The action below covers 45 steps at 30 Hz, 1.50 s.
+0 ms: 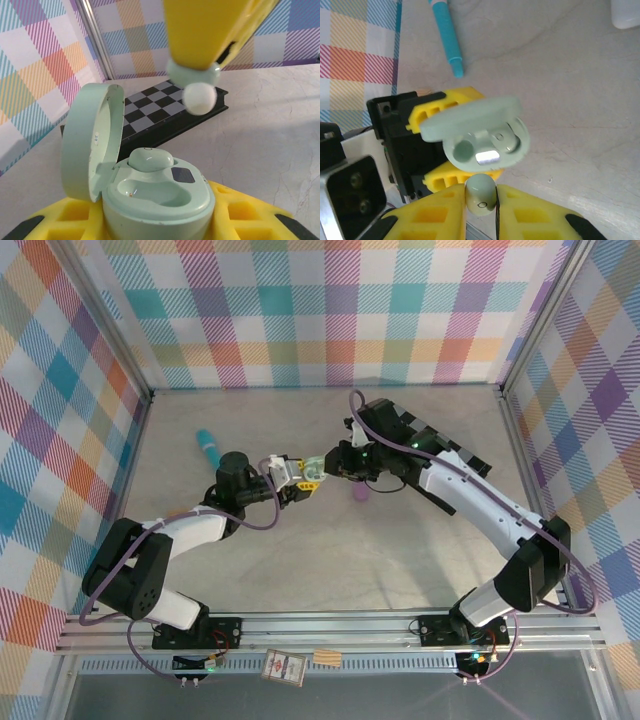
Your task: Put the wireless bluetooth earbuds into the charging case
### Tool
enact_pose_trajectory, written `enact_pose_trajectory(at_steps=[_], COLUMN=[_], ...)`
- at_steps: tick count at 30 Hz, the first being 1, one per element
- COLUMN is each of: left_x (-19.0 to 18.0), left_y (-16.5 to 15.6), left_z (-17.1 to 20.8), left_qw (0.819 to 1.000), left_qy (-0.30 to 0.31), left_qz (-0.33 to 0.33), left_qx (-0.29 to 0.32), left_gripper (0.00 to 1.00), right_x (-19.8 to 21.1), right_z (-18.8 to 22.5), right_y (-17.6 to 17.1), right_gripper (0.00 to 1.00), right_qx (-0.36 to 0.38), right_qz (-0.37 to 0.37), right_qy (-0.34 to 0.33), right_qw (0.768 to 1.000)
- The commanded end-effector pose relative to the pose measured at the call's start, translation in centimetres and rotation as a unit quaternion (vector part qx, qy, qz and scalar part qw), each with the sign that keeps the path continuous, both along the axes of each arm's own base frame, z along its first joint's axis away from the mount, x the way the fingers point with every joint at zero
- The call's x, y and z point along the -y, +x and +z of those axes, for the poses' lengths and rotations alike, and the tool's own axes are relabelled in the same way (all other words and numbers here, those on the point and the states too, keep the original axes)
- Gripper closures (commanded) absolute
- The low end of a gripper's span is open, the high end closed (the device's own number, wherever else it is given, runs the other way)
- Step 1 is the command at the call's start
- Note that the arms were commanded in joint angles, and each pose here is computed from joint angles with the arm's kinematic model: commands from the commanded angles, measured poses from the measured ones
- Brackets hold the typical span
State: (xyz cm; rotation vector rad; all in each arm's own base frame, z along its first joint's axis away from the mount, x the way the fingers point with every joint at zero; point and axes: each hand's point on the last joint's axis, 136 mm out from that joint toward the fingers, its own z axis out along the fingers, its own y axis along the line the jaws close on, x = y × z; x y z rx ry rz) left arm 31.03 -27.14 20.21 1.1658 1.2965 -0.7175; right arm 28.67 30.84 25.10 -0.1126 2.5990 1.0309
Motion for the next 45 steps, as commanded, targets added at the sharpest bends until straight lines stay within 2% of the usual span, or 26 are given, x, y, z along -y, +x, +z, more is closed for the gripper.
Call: enact_pose_trajectory(at_steps=[1, 26, 34, 41, 45], left_x=[1.0, 2.7, 2.9, 2.8, 2.7], left_y=[0.1, -0.2, 0.1, 0.3, -0.1], left_z=[0.4, 1.3, 1.3, 1.2, 1.0], left_qw=[1.0, 0.999, 1.0, 1.0, 1.0], left_qy=[0.008, 0.001, -0.005, -0.011, -0.005], left_qz=[-0.013, -0.032, -0.027, -0.021, -0.025], left_qx=[0.012, 0.012, 0.002, 0.003, 0.013], left_gripper=[0.65, 0.65, 0.66, 0.66, 0.66], right_x=[-0.7, -1.6, -0.6, 1.7, 3.2], right_z=[0.2, -2.5, -1.7, 0.3, 1.1], right_y=[0.2, 0.2, -0.1, -0.6, 0.6], right_gripper=[0.79, 0.78, 0.59, 0.54, 0.51], right_qx=[-0.001, -0.035, -0.013, 0.04, 0.057], right_qz=[0.019, 0.032, 0.026, 0.006, -0.025], right_qy=[0.006, -0.001, -0.007, 0.009, 0.005], right_qw=[1.0, 0.999, 1.0, 0.999, 0.998])
